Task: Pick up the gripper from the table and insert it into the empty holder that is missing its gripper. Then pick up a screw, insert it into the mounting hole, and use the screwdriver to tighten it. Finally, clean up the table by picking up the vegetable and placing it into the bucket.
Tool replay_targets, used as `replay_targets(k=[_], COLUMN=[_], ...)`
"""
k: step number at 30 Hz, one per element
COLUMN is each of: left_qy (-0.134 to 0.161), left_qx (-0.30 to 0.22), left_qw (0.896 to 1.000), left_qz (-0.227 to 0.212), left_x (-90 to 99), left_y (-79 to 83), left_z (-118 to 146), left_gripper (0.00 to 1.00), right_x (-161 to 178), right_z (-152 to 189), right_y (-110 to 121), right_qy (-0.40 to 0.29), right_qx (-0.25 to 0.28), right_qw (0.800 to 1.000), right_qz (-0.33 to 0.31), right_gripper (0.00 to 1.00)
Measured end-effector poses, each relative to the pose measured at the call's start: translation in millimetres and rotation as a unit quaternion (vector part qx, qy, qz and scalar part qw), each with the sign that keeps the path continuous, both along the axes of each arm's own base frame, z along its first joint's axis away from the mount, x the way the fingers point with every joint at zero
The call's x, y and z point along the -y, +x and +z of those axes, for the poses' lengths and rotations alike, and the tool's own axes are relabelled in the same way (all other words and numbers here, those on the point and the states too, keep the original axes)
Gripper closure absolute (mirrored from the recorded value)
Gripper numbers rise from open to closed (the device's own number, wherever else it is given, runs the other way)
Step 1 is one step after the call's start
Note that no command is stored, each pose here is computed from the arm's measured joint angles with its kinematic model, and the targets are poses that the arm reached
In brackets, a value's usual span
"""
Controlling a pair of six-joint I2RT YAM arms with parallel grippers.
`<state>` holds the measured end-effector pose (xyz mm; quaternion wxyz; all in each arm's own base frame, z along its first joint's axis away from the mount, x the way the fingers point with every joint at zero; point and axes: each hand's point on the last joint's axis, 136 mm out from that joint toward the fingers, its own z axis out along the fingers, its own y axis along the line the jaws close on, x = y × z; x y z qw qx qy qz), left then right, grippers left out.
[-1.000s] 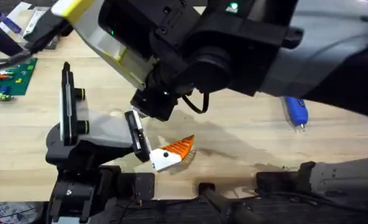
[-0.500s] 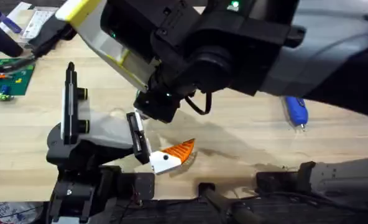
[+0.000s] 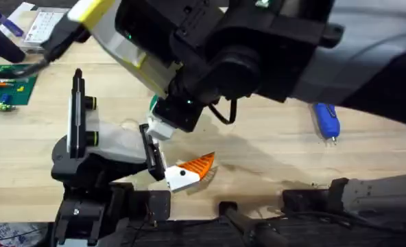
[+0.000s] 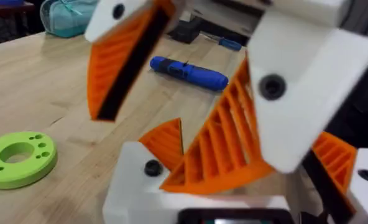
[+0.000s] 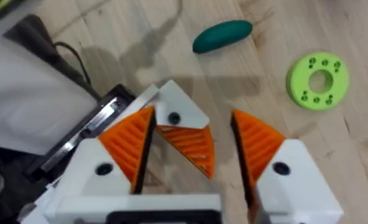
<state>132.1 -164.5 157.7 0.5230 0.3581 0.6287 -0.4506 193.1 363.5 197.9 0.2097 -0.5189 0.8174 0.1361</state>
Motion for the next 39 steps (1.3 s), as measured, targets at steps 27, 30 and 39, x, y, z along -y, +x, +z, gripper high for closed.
replay_targets(k=[27,30,39], left_qy=[0.008,0.009,0.009], left_qx=[0.025,0.026,0.028], left_qw=[1.000,1.000,1.000], left_qz=[0.002,0.003,0.003], left_x=[-0.4,-0.4,-0.5], left_y=[1.0,1.1,1.2], left_z=[0.6,0.6,0.7], left_gripper=[0.643,0.876,0.996], right_x=[12.0,11.8,11.4], right_z=[41.5,43.6,43.8], right_y=[-7.5,-7.4,-7.2], right_qy=[0.050,0.053,0.054], right_qx=[0.022,0.024,0.024], right_qw=[0.998,0.998,0.998], right_qz=[-0.013,-0.013,-0.013], right_gripper=[0.007,0.007,0.007])
